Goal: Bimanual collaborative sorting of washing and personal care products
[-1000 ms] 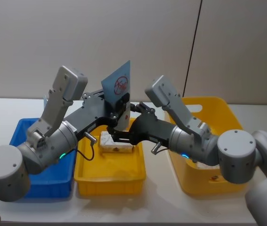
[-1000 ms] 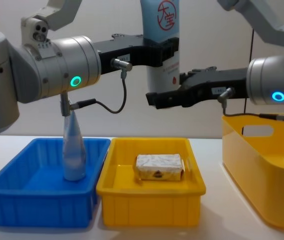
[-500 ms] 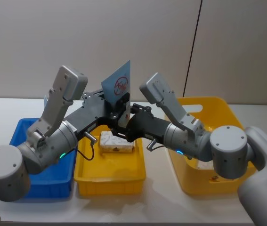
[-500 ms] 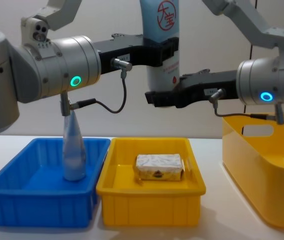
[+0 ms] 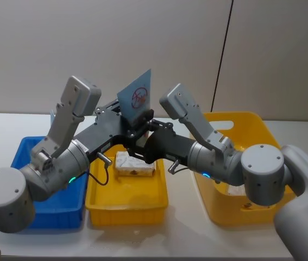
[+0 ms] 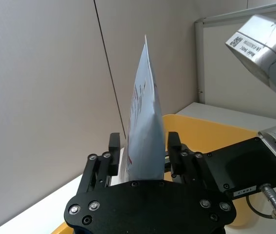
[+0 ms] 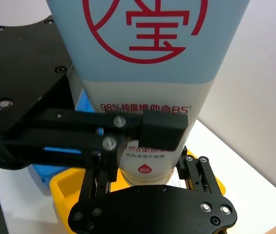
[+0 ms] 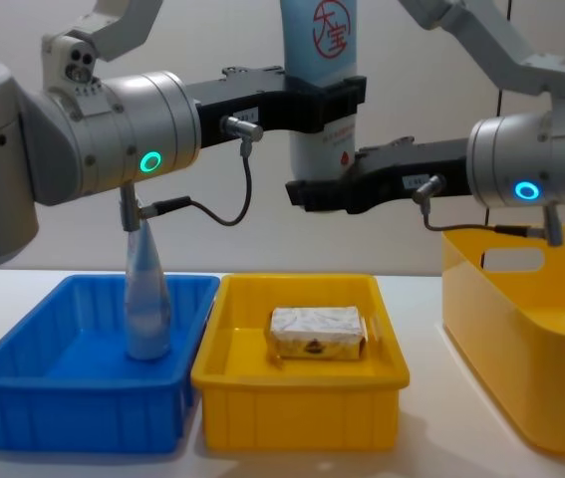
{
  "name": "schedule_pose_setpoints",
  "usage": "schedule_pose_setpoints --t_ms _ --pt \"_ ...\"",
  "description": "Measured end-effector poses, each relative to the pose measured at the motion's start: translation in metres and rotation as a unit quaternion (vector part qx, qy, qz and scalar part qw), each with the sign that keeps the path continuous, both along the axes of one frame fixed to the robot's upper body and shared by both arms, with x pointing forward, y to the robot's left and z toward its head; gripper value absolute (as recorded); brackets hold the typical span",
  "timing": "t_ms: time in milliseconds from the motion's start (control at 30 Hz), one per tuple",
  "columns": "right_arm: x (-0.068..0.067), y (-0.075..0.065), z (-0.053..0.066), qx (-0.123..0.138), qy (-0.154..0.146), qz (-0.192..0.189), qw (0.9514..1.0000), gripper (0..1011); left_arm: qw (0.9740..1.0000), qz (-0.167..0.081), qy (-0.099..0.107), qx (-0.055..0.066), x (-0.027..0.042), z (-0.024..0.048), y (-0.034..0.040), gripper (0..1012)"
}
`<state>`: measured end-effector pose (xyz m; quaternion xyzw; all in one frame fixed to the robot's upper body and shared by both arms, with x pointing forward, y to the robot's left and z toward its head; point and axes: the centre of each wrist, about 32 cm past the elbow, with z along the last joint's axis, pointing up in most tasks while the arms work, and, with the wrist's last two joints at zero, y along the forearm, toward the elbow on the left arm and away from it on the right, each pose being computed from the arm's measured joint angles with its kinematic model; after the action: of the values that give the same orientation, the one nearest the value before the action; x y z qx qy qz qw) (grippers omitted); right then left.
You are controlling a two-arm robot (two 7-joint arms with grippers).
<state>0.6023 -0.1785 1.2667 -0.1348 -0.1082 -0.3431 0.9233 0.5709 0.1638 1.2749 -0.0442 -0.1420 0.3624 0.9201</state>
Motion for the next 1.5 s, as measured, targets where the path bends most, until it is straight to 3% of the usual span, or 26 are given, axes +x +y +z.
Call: schedule_pose_setpoints --t_ms 300,533,833,1133,1500 --pt "-0.002 -0.002 0.002 0.013 0.005 -0.008 0.9999 638 1.0 0.0 0.0 0.0 0.0 0.0 0.0 827" --pt "-0.003 -0.006 0.003 0.029 0.019 -0.033 0.9989 638 1.0 0.0 0.0 0.0 0.0 0.0 0.0 999" --pt "-0.004 -0.012 0.004 0.047 0.046 -0.084 0.9944 638 1.0 0.0 0.0 0.0 0.0 0.0 0.0 1001" --pt "-0.005 -0.018 0.001 0.058 0.071 -0.148 0.9847 638 1.0 0.0 0.0 0.0 0.0 0.0 0.0 1001" --pt "-0.007 -0.028 -0.001 0.064 0.097 -0.236 0.9649 637 1.0 0.0 0.0 0.0 0.0 0.0 0.0 1001"
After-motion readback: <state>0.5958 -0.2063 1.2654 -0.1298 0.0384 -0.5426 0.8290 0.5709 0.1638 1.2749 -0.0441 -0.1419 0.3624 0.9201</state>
